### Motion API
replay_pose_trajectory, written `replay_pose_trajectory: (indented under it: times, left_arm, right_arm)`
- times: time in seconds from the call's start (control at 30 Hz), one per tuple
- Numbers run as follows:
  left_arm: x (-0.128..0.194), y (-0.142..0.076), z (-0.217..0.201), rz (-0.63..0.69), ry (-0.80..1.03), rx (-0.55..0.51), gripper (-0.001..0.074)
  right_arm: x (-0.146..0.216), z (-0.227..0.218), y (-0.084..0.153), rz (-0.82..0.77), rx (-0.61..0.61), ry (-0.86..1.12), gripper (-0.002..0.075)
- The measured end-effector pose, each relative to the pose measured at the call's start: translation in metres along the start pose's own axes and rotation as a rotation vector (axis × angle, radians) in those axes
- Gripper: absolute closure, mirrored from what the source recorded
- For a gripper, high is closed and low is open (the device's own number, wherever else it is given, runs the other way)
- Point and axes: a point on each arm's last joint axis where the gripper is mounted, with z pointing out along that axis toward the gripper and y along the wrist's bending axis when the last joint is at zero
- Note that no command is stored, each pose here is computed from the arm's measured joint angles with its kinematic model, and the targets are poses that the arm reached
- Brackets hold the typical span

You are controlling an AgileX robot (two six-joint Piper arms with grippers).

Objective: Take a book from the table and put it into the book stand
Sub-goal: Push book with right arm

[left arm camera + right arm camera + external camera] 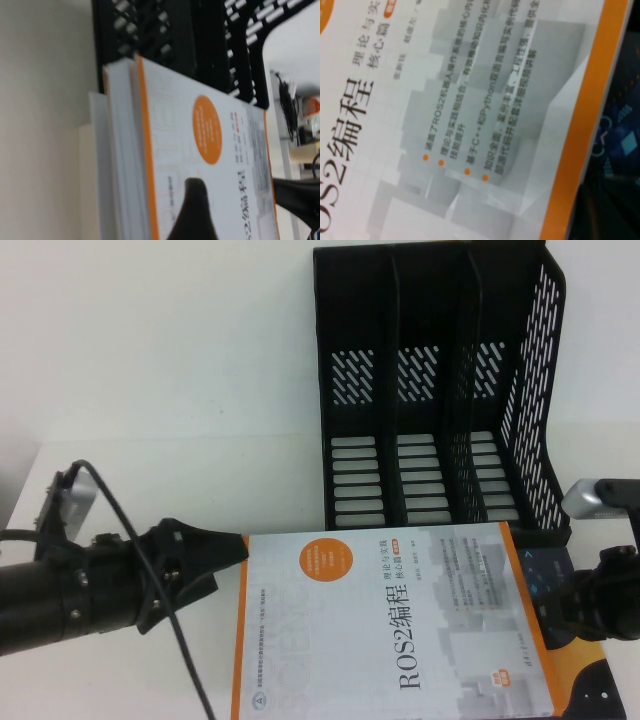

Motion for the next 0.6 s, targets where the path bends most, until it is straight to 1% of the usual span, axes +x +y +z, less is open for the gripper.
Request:
replay_pose_trajectory:
  times: [0.17, 0.37, 0.47, 0.6]
  left_arm:
    - [-0.009, 0.015, -0.012, -0.049, 0.036, 0.024, 0.0221]
    - [-0.009, 0.032, -0.012, -0.107, 0.135, 0.108, 0.0166]
    - [-0.008, 0.041, -0.008, -0.12, 0.168, 0.107, 0.0148]
    - [-0.007, 0.053, -0.001, -0.144, 0.202, 0.099, 0.0142]
  right_arm:
    - [0.0, 0.001, 0.0, 0.008, -0.001, -0.001, 0.0728]
    - [0.0, 0.001, 0.0, 0.006, -0.001, -0.002, 0.0728]
    - [0.0, 0.001, 0.0, 0.007, -0.001, 0.0, 0.0728]
    - [-0.001, 0.001, 0.0, 0.008, -0.002, -0.003, 0.0728]
